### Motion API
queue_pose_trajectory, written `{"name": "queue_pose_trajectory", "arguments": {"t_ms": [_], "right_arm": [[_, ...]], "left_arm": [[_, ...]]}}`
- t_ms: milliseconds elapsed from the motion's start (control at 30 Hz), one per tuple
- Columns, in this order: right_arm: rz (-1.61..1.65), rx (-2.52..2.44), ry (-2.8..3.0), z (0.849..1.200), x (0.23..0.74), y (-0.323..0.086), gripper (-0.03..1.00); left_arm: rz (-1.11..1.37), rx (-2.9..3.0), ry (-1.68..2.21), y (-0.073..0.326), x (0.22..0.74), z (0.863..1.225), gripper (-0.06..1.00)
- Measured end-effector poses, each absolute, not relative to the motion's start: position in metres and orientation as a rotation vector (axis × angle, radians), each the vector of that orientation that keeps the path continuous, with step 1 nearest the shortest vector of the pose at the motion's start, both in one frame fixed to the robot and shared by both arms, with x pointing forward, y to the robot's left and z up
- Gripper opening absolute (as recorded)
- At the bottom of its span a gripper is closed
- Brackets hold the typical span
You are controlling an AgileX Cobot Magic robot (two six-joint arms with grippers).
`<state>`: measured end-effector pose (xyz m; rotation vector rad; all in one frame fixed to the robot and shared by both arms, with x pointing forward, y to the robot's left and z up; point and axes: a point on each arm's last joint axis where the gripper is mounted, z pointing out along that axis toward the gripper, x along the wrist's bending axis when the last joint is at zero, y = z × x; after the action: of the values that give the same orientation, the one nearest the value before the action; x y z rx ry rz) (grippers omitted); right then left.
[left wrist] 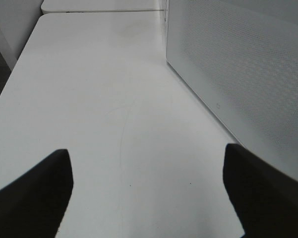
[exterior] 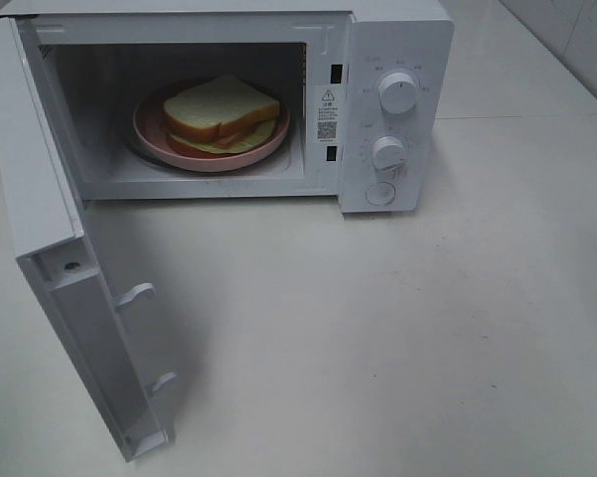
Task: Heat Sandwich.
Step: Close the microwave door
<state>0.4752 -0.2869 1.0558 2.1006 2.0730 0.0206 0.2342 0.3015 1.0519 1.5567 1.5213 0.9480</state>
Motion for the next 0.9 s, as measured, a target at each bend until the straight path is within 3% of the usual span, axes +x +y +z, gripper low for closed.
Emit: {"name": "queue_pose_trajectory", "arguments": {"t_ms": [300, 900], "right_arm": [[0.234, 2.13, 2.09, 1.076, 0.451, -0.288, 0.5], [0.375, 2.129, 1.935, 1.053, 0.349, -0.302, 0.58]], "left_arm": [[0.948, 1.557, 1.521, 0.301, 0.234, 1.052, 0.76], [0.948, 1.557, 1.521, 0.301, 0.234, 1.052, 0.76]]}}
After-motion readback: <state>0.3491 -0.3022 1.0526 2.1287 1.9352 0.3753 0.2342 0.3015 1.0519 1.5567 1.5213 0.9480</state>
